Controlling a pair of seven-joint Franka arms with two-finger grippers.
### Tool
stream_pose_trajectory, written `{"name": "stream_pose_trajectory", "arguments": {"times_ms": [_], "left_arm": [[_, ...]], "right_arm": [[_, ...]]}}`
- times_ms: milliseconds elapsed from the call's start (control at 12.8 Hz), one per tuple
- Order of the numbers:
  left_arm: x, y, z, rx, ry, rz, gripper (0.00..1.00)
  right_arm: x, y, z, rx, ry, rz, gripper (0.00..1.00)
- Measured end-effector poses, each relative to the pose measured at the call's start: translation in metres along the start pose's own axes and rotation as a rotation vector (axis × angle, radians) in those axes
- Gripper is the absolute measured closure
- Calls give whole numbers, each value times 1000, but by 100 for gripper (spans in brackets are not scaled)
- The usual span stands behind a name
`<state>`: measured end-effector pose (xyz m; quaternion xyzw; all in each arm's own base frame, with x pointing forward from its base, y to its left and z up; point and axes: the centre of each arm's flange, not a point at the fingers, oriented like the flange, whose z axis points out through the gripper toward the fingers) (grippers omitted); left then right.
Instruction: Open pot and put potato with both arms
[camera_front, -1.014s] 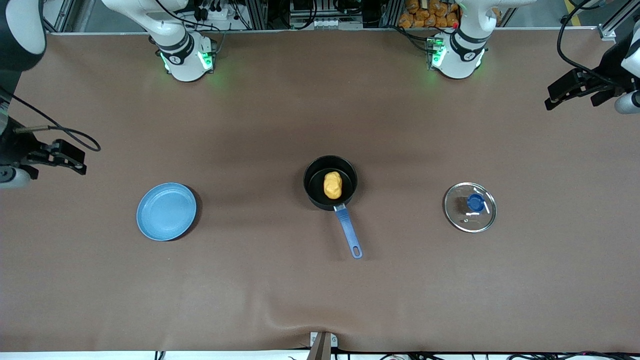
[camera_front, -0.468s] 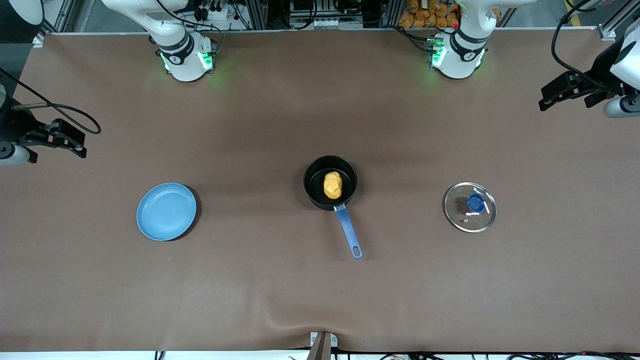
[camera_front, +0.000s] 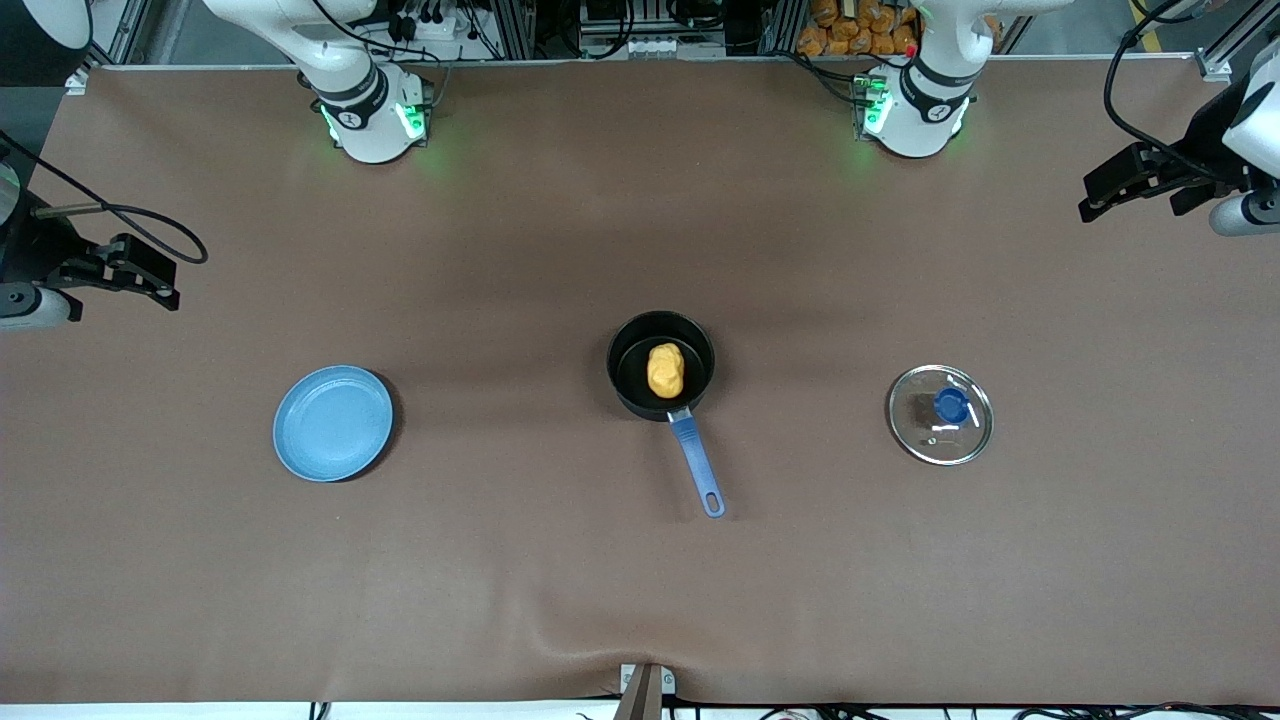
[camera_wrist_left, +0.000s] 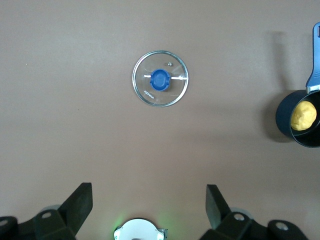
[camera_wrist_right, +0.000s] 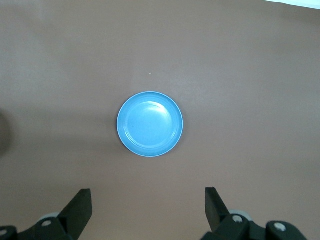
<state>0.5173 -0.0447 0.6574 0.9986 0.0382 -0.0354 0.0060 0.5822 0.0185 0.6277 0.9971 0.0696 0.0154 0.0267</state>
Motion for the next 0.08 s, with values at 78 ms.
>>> {"name": "stream_pose_trajectory", "arguments": {"times_ms": [78], "left_arm": [[0,0,0,0,0,0,0]], "right_arm": [[0,0,0,0,-1,1,0]]}}
